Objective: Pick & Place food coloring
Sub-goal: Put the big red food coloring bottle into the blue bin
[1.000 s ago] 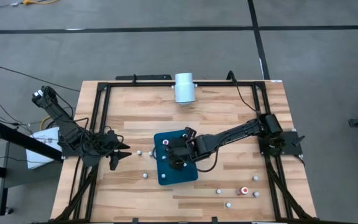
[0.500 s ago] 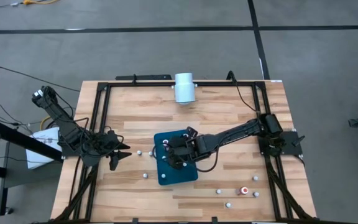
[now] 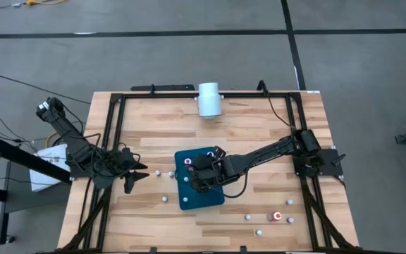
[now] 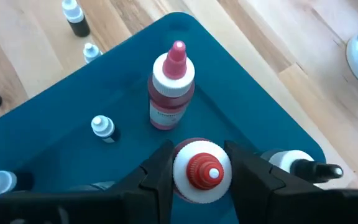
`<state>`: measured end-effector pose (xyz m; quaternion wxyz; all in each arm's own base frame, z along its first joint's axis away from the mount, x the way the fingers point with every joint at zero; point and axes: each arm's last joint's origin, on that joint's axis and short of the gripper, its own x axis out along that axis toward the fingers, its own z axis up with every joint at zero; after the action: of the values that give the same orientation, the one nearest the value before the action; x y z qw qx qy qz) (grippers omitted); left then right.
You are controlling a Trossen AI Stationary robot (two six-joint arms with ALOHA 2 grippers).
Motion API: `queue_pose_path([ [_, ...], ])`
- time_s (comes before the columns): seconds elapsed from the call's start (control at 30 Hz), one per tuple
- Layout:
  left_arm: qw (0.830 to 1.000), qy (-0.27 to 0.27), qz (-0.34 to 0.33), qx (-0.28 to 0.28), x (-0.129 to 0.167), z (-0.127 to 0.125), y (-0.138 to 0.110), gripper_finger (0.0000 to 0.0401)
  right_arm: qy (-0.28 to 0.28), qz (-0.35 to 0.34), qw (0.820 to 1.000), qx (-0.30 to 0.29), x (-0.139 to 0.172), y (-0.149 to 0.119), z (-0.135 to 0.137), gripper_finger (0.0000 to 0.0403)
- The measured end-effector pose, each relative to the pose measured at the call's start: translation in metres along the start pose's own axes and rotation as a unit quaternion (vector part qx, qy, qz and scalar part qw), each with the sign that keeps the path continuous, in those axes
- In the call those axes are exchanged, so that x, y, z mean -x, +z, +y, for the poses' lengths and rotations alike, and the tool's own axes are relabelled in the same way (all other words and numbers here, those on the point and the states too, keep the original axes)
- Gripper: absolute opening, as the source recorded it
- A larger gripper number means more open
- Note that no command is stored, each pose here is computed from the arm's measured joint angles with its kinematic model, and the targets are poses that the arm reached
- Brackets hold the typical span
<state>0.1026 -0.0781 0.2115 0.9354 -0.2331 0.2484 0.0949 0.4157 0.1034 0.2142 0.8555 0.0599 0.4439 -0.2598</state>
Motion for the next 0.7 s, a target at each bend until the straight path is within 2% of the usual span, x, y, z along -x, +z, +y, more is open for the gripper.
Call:
queue_pose_path([
  [0.7,1.0,0.0,0.0,-0.002,0.0,-0.0001,0.0,0.0165,-0.008,-0.009,1.0,-0.018,-0.0015,0.0001,-0.0003,0.0114],
])
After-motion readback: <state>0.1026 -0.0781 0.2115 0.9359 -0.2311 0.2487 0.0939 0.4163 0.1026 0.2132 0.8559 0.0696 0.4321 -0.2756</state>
